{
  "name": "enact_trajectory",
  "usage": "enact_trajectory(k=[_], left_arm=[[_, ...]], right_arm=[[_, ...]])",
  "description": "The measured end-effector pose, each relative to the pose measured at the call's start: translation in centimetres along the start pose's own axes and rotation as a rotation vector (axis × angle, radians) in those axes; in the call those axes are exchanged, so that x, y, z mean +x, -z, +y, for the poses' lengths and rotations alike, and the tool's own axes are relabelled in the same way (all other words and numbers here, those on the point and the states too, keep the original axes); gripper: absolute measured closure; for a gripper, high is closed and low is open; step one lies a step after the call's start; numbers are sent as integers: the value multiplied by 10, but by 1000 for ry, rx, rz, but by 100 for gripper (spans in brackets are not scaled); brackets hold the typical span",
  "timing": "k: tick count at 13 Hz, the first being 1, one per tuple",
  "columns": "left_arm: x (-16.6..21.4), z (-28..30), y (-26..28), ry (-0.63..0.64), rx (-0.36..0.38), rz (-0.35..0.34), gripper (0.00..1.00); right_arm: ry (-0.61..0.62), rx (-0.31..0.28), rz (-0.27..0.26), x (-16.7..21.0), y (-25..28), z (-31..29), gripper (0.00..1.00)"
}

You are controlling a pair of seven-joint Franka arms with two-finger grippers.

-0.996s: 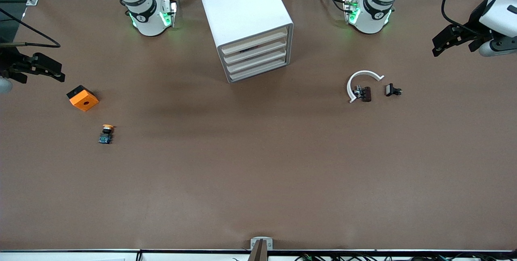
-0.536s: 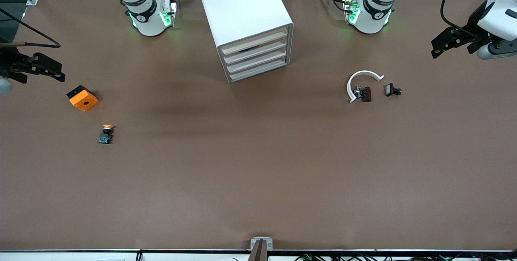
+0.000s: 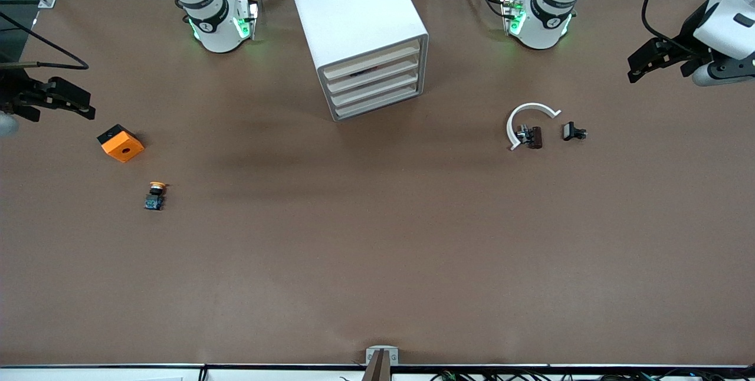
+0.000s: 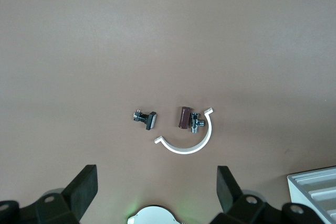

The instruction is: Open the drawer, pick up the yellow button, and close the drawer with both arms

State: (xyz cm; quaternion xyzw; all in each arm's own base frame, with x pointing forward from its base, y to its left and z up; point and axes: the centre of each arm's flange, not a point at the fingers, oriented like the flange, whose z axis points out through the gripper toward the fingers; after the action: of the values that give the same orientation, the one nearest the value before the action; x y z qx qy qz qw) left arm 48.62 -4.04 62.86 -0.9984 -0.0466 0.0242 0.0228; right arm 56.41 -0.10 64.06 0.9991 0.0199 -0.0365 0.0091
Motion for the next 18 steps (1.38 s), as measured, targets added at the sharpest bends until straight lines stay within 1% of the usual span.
enact_trajectory(k=[7, 18], left_arm=[[0, -2, 1, 2, 0, -4, 0], [26, -5, 4, 7, -14, 3, 0]], right_arm=[[0, 0, 0, 0, 0, 0, 0], [0, 0, 0, 0, 0, 0, 0]])
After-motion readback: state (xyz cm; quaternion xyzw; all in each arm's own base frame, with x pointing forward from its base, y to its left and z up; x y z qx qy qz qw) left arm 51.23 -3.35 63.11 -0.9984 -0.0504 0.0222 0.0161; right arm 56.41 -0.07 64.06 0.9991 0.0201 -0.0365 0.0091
